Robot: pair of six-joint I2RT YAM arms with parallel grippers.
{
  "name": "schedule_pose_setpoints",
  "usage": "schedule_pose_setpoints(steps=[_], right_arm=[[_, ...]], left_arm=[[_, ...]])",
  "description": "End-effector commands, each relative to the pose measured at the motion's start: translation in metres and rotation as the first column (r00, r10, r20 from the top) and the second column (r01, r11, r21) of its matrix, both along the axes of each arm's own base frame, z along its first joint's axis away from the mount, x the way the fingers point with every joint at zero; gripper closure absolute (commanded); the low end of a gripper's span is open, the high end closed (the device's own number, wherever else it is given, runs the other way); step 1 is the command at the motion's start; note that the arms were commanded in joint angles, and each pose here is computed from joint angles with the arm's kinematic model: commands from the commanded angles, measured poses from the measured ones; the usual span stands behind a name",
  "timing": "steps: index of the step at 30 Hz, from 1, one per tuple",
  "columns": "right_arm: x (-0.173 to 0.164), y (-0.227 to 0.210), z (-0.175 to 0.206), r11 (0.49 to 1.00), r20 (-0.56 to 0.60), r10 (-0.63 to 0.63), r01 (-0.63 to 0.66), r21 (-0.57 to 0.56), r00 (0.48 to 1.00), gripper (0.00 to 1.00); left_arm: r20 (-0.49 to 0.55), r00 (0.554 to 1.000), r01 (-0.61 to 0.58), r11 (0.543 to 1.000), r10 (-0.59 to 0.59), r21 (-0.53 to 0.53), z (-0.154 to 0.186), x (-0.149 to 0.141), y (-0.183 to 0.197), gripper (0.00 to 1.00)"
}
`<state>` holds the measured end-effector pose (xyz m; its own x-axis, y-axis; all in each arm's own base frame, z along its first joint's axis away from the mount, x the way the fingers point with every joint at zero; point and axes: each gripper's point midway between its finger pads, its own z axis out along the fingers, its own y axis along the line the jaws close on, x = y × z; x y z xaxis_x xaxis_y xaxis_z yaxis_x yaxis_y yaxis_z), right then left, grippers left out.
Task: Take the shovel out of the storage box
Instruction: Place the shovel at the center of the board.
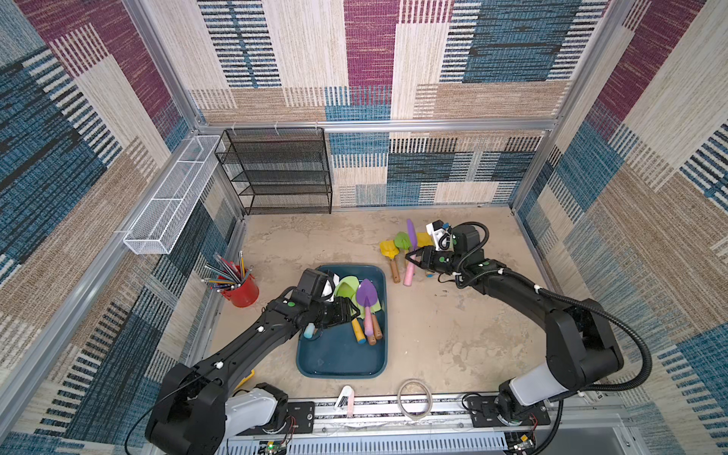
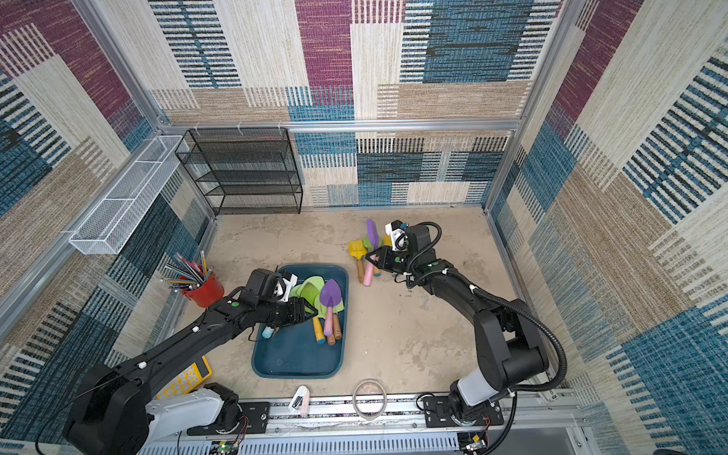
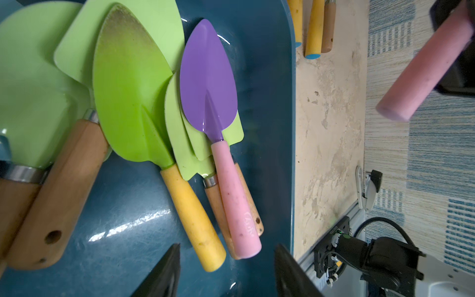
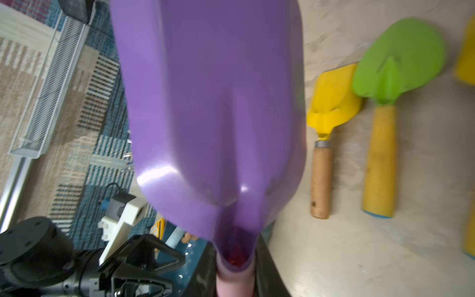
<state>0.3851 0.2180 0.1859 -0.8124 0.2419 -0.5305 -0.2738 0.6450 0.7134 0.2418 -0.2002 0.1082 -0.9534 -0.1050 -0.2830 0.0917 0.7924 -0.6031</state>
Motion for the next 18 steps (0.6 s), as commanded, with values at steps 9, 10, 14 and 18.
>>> schedule_pose_setpoints(steps=[9,10,14,18], right_arm=[[0.027,-0.085,-0.020,0.889,0.072,-0.259,0.267,-0.372,0.963,0.81],[0.029,-0.091,-0.022,0.875,0.073,-0.276,0.282,-0.394,0.958,0.80],[0.037,-0.116,-0.030,0.815,0.089,-0.337,0.337,-0.472,0.937,0.80],[0.045,-0.137,-0.043,0.762,0.085,-0.385,0.369,-0.532,0.919,0.80]], left_arm=[[0.048,0.998,0.043,0.990,-0.049,0.133,-0.002,0.012,-0.008,0.40],[0.049,0.997,0.046,0.988,-0.054,0.147,-0.002,0.012,-0.008,0.40],[0.041,0.996,0.068,0.981,-0.076,0.183,-0.009,0.013,-0.011,0.40],[0.022,0.995,0.092,0.975,-0.099,0.202,-0.017,0.010,-0.014,0.40]])
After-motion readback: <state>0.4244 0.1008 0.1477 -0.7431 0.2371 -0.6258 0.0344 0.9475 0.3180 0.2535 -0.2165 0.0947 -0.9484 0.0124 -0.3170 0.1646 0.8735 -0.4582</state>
